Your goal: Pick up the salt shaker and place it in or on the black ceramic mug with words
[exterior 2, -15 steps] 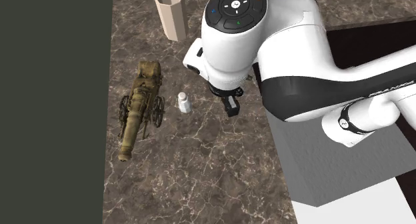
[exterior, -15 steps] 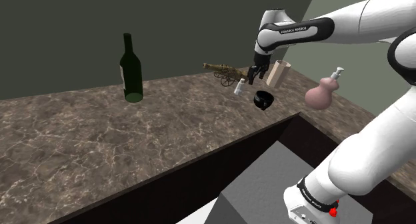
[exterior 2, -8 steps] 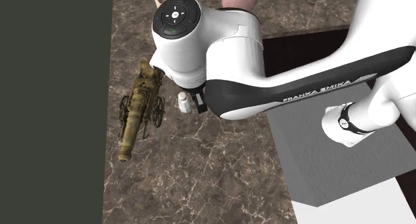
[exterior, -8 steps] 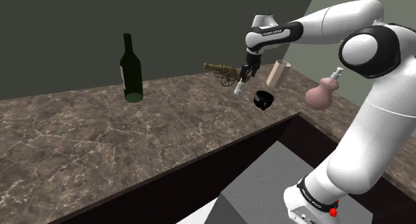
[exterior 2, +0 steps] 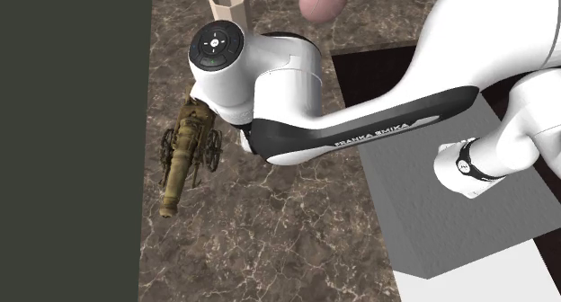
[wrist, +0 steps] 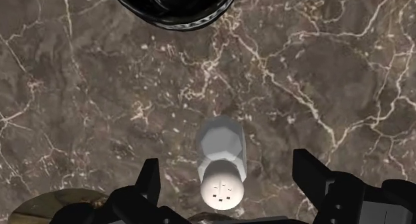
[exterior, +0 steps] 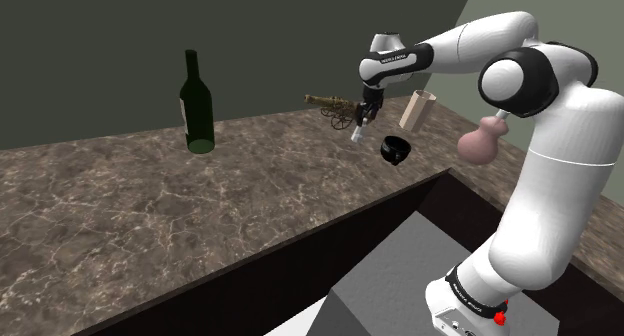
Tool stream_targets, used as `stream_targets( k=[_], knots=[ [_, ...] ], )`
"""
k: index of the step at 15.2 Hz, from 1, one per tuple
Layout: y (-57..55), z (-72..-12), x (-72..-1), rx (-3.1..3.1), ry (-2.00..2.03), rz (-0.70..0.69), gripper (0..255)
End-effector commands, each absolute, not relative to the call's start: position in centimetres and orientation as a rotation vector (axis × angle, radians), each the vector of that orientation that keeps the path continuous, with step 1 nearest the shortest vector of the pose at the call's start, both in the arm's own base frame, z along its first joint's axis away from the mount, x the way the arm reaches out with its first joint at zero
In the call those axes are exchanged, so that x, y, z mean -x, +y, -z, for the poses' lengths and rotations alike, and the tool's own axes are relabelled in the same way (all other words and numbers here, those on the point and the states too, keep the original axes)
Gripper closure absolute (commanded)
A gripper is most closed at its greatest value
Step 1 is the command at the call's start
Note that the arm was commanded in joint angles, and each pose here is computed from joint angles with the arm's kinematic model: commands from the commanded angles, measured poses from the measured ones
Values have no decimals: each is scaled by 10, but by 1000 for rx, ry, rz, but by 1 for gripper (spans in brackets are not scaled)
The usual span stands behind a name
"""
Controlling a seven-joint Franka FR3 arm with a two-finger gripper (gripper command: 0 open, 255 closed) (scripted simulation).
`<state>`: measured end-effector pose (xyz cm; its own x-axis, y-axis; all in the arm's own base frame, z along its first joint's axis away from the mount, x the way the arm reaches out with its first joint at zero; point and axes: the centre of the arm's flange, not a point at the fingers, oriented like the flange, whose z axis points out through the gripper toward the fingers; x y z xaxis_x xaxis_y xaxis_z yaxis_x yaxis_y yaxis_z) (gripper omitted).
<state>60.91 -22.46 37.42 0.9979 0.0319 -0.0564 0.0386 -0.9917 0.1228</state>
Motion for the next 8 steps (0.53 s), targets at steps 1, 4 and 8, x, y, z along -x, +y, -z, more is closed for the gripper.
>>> stream_targets(
  k=[1,4,8],
  knots=[
    [-227,-363,-610,-3016,53,81,0],
    [-227,-360,-609,-3016,53,81,0],
    [-227,-360,-609,-3016,53,81,0]
  ],
)
